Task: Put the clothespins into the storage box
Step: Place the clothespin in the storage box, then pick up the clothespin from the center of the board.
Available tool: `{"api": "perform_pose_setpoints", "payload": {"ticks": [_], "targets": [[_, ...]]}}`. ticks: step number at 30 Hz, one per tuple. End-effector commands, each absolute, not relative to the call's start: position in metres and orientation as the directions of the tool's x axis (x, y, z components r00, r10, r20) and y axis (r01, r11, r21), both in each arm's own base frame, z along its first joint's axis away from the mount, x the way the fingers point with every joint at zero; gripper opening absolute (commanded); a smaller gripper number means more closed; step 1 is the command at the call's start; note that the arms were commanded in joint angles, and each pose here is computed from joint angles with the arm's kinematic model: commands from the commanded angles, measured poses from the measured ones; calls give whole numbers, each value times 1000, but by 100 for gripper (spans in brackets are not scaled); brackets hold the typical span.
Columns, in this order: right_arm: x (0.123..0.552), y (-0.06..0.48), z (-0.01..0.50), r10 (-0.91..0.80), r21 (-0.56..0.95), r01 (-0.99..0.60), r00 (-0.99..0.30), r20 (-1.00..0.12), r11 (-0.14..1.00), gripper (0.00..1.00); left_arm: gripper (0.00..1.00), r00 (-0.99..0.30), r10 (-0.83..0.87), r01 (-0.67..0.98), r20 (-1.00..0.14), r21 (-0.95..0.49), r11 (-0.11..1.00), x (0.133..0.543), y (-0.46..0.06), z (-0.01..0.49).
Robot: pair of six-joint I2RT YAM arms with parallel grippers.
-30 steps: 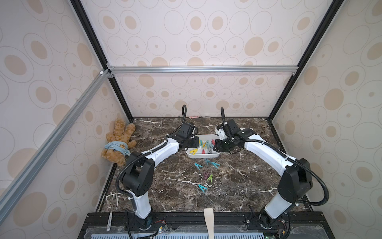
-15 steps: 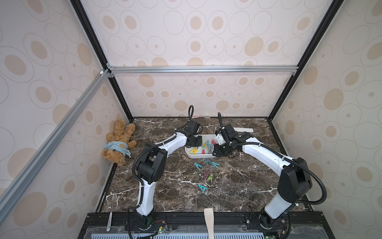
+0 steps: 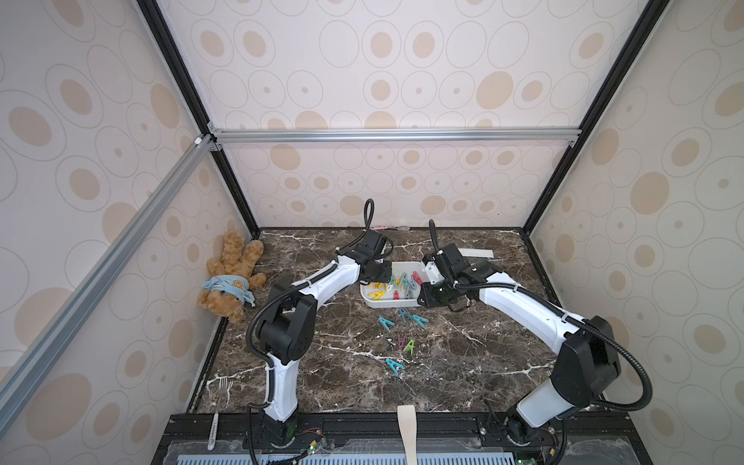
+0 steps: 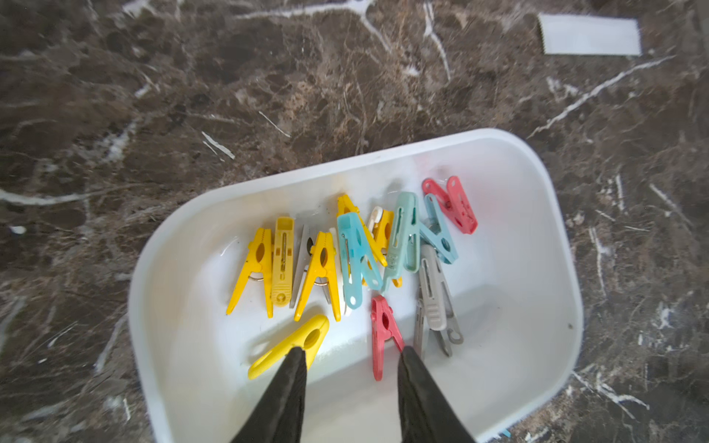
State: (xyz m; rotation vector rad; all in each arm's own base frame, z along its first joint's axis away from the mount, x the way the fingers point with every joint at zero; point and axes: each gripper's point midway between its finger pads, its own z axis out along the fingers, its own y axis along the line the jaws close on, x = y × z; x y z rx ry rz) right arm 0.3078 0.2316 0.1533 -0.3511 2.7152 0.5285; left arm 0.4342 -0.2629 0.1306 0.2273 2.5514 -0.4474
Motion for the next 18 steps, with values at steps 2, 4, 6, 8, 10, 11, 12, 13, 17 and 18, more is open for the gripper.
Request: {"api": "perform_pose_setpoints", "payload": {"ticks": [2, 4, 6, 8, 10, 11, 12, 13, 17, 18], "targets": [[286, 227, 144, -187, 276, -304, -906, -380, 912, 27, 43, -800, 51, 255, -597, -263, 931, 422, -248, 170], [279, 230, 136, -185, 281, -300, -910, -370, 912, 27, 43, -801, 52, 252, -596, -257, 933, 414, -242, 172], [270, 234, 128, -198, 280, -302, -917, -346, 911, 26, 43, -798, 45, 245, -601, -256, 935, 405, -235, 173], [261, 236, 121, -227, 240, -317, -913, -339, 918, 26, 44, -789, 23, 238, -614, -269, 933, 394, -229, 176], [251, 236, 112, -243, 221, -322, -915, -321, 921, 27, 45, -782, 12, 237, -623, -279, 931, 386, -225, 176], [247, 238, 108, -243, 229, -321, -918, -314, 919, 27, 45, -780, 12, 238, -626, -277, 931, 383, -223, 174], [245, 239, 105, -235, 244, -314, -924, -301, 918, 27, 45, -779, 15, 239, -627, -275, 931, 380, -221, 173], [243, 241, 104, -227, 260, -306, -929, -293, 916, 28, 45, -777, 17, 243, -629, -275, 930, 377, -219, 171], [241, 248, 103, -217, 291, -297, -936, -278, 909, 28, 45, -759, 5, 267, -651, -305, 914, 365, -218, 170], [241, 248, 101, -214, 295, -293, -938, -272, 910, 28, 45, -754, 0, 271, -657, -311, 911, 363, -218, 171]]}}
